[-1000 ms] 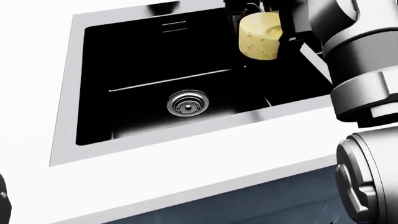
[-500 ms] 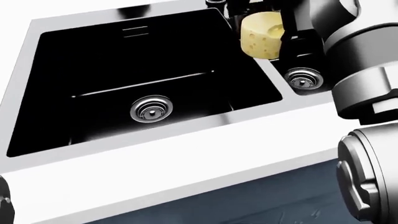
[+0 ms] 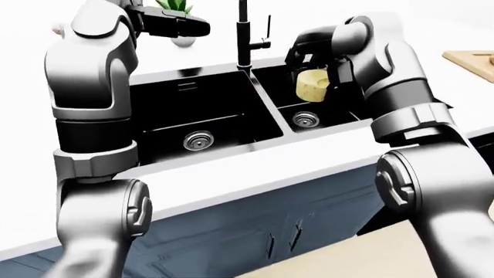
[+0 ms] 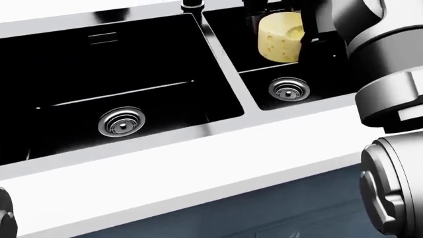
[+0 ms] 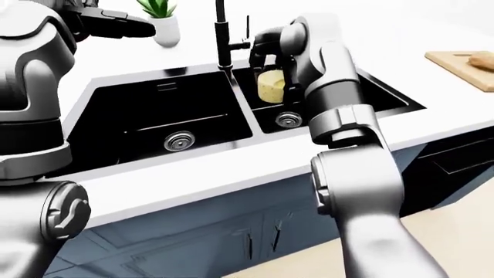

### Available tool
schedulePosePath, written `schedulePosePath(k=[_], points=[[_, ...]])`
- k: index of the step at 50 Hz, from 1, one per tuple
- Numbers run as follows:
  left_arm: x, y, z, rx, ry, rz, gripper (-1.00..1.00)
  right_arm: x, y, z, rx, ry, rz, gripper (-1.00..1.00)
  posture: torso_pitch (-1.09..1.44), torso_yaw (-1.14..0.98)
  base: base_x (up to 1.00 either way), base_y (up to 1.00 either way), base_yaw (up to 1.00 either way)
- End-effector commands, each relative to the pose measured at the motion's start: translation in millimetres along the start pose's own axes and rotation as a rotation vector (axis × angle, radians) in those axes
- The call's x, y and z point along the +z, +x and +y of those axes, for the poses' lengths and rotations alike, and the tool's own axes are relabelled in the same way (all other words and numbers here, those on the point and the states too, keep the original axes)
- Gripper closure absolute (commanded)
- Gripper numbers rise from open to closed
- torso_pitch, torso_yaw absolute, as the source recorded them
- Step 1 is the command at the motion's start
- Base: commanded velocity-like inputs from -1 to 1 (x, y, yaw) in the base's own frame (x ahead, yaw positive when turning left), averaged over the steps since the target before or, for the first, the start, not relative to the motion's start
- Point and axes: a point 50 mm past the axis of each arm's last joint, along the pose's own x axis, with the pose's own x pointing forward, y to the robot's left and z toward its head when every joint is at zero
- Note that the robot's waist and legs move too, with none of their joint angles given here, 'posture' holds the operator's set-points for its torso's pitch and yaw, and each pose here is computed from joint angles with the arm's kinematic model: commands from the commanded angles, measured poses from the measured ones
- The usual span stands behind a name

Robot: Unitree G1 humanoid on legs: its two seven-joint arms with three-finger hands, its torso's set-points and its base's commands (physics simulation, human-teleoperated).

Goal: Pick up the wedge of cheese and place it on the slice of bread to prepare a simple cheese on bread dish.

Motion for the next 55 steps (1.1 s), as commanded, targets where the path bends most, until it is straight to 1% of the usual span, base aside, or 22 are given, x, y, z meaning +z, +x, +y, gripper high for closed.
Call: schedulePosePath(k=[1, 16, 36, 40, 47, 49, 55], points=[[28, -5.5, 12.2, 0.047, -0.01, -0.113, -1.0, 14, -17, -27.6, -0.119, -0.034, -0.04, 1.0, 0.0, 0.0, 0.0, -0.25, 0.0], [28, -6.0, 11.6, 0.045, -0.011, -0.113, -1.0, 13, -16, -26.0, -0.117, -0.028, -0.04, 1.0, 0.0, 0.0, 0.0, -0.25, 0.0], [28, -5.4, 11.9, 0.045, -0.01, -0.111, -1.0, 13, -18, -29.2, -0.122, -0.03, -0.038, 1.0, 0.0, 0.0, 0.0, -0.26, 0.0], [17, -4.7, 9.9, 0.044, -0.01, -0.094, -1.0, 12, -18, -28.1, -0.121, -0.028, -0.037, 1.0, 0.0, 0.0, 0.0, -0.28, 0.0], [-11, -3.4, 9.5, 0.049, -0.029, -0.044, -1.0, 11, -19, -28.0, -0.124, -0.026, -0.036, 1.0, 0.0, 0.0, 0.0, -0.28, 0.0], [-13, -2.7, 9.8, 0.05, -0.029, -0.039, -1.0, 10, -19, -28.0, -0.124, -0.025, -0.035, 1.0, 0.0, 0.0, 0.0, -0.27, 0.0], [-10, -2.8, 11.8, 0.053, -0.03, -0.042, -1.0, 10, -19, -28.7, -0.126, -0.022, -0.035, 1.0, 0.0, 0.0, 0.0, -0.27, 0.0]])
